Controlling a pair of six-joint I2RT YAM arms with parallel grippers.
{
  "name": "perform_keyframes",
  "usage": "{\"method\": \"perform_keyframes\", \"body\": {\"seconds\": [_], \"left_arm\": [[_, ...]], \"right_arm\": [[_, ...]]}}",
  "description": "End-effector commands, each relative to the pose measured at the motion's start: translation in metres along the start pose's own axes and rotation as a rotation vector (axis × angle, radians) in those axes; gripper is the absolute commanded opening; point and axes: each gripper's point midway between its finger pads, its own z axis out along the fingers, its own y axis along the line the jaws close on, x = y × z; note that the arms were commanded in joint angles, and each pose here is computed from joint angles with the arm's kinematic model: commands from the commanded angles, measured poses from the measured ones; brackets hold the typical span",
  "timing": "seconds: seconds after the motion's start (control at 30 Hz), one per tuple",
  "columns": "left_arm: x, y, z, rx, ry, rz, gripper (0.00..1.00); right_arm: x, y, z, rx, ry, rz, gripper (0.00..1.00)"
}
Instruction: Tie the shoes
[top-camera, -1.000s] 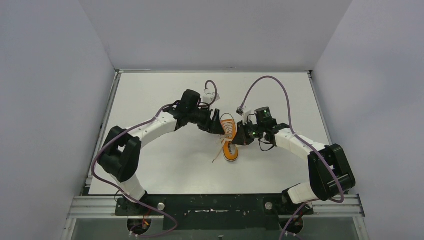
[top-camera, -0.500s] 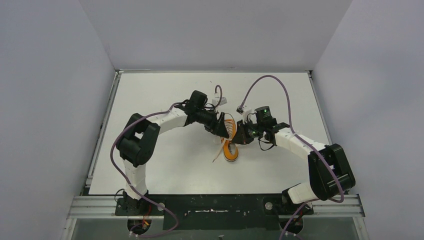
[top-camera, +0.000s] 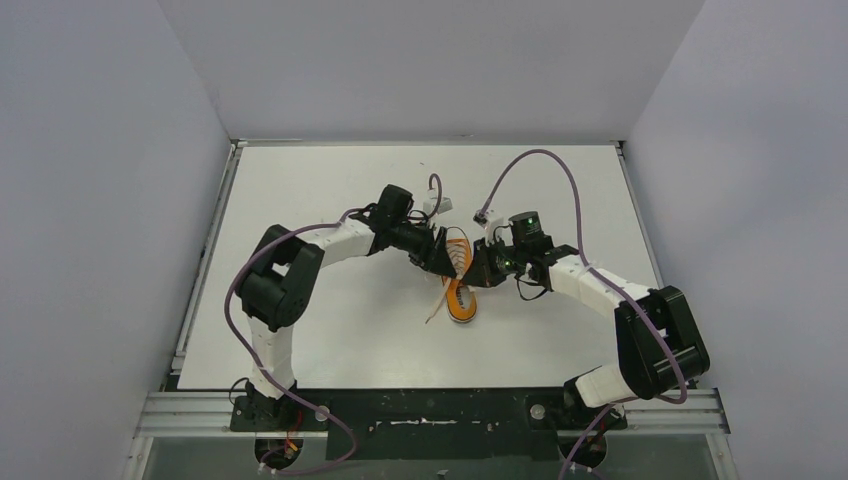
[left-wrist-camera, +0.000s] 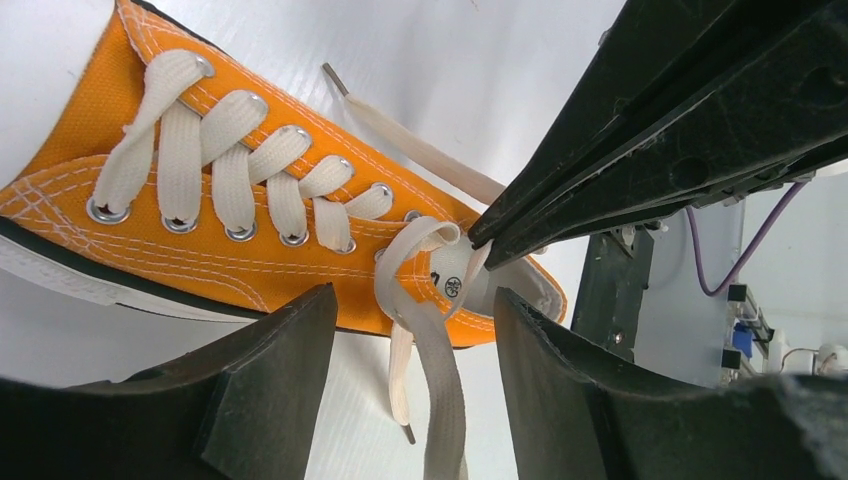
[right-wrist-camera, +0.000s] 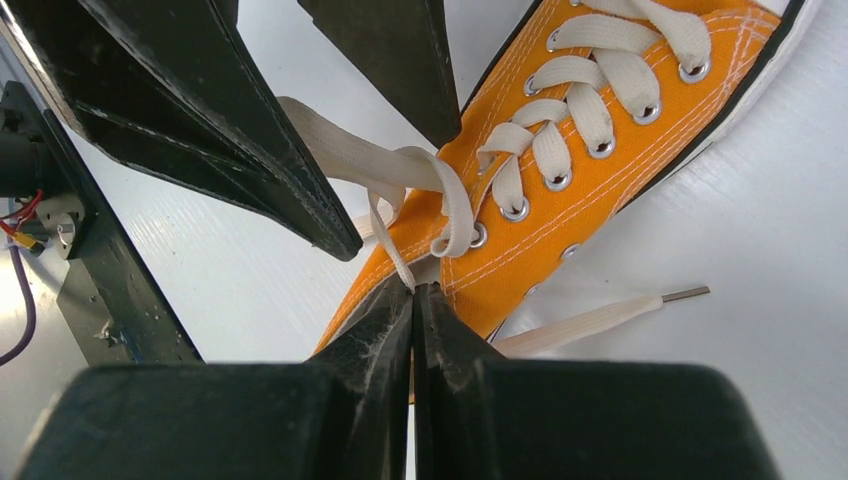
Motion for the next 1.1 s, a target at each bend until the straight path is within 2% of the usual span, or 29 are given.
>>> {"method": "perform_keyframes", "body": {"seconds": [0.0, 0.13, 0.27, 0.33, 0.43, 0.53, 0.77, 1.07], "left_arm": [[-0.007, -0.009, -0.001, 0.046, -0.016, 0.075, 0.56], [-0.006, -0.006, -0.001, 0.026, -0.012, 0.079, 0.48], [-0.009, -0.003, 0.000, 0.017, -0.020, 0.073, 0.31], [-0.011, -0.004, 0.000, 0.012, -0.027, 0.079, 0.23], [-0.012, -0.004, -0.003, 0.001, -0.033, 0.083, 0.17], [-0.014, -0.005, -0.005, -0.003, -0.040, 0.088, 0.12], [-0.020, -0.009, -0.012, 0.010, -0.069, 0.076, 0.09], [-0.030, -0.015, -0.014, 0.041, -0.092, 0.089, 0.09]], "right_arm": [[-0.033, 0.002, 0.001, -0.011, -0.095, -0.035, 0.00], [-0.033, 0.002, 0.002, -0.014, -0.092, -0.027, 0.00], [-0.034, 0.003, 0.001, -0.014, -0.092, -0.016, 0.03], [-0.035, 0.002, -0.001, 0.001, -0.090, 0.000, 0.11], [-0.046, 0.004, -0.010, 0.009, -0.115, 0.035, 0.25], [-0.059, 0.007, -0.013, 0.007, -0.139, 0.040, 0.31], [-0.064, 0.000, 0.001, -0.003, -0.101, -0.002, 0.31], [-0.056, 0.001, 0.014, -0.041, -0.038, -0.041, 0.31]]}}
